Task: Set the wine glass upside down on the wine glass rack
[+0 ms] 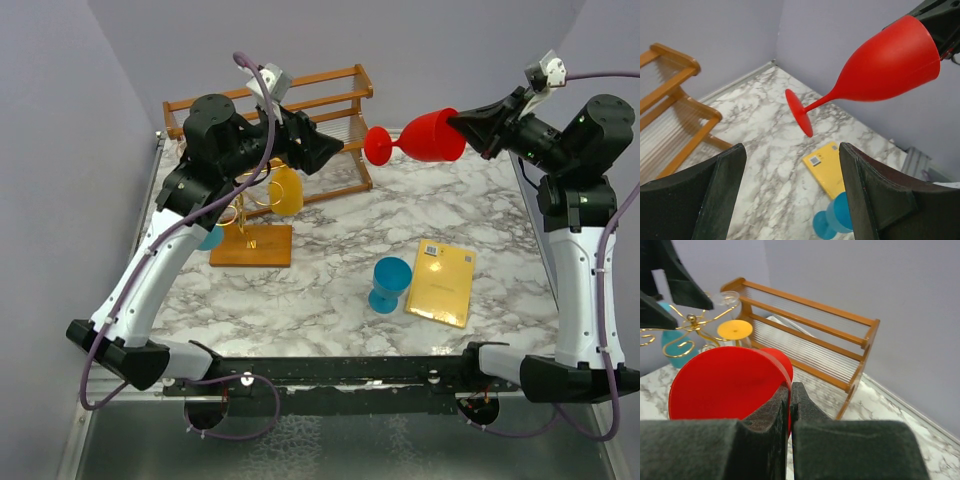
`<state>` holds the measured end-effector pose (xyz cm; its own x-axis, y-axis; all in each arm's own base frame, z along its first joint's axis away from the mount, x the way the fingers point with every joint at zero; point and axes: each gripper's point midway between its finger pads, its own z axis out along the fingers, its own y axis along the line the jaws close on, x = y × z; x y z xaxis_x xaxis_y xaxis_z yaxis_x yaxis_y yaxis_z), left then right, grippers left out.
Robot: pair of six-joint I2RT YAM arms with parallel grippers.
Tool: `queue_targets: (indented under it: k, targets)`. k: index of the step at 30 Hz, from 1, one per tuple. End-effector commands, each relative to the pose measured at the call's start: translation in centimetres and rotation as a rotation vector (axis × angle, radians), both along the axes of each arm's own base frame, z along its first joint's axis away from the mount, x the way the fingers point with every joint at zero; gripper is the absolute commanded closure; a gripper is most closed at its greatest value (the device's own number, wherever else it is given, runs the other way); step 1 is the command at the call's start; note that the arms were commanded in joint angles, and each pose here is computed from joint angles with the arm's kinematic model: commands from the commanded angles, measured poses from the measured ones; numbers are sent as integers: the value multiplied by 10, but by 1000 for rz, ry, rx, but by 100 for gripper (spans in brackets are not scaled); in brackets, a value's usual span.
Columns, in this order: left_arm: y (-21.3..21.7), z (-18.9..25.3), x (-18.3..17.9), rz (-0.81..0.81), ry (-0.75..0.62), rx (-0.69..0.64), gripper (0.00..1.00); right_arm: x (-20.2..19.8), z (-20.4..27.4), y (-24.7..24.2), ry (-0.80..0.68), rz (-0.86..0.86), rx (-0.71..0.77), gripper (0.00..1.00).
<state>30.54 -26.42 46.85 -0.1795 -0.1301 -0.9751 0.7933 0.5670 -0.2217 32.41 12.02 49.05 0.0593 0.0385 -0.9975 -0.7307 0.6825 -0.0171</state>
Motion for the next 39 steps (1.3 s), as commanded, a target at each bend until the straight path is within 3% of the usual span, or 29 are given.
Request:
queue_targets:
  k: [1, 9, 18, 39]
  targets:
    - [-24, 13, -8, -127, 129, -168, 25, -17, 17, 16, -40, 83, 32, 99]
    - [-43, -16, 5, -162, 333, -248, 31, -15, 13, 27, -25, 115, 34, 99]
    - [-59, -42, 17, -150, 408, -224, 44, -12, 9, 31, -23, 119, 31, 99]
    - [-63, -55, 23, -118, 381, -170, 100, -15, -3, 36, -28, 156, 2, 99]
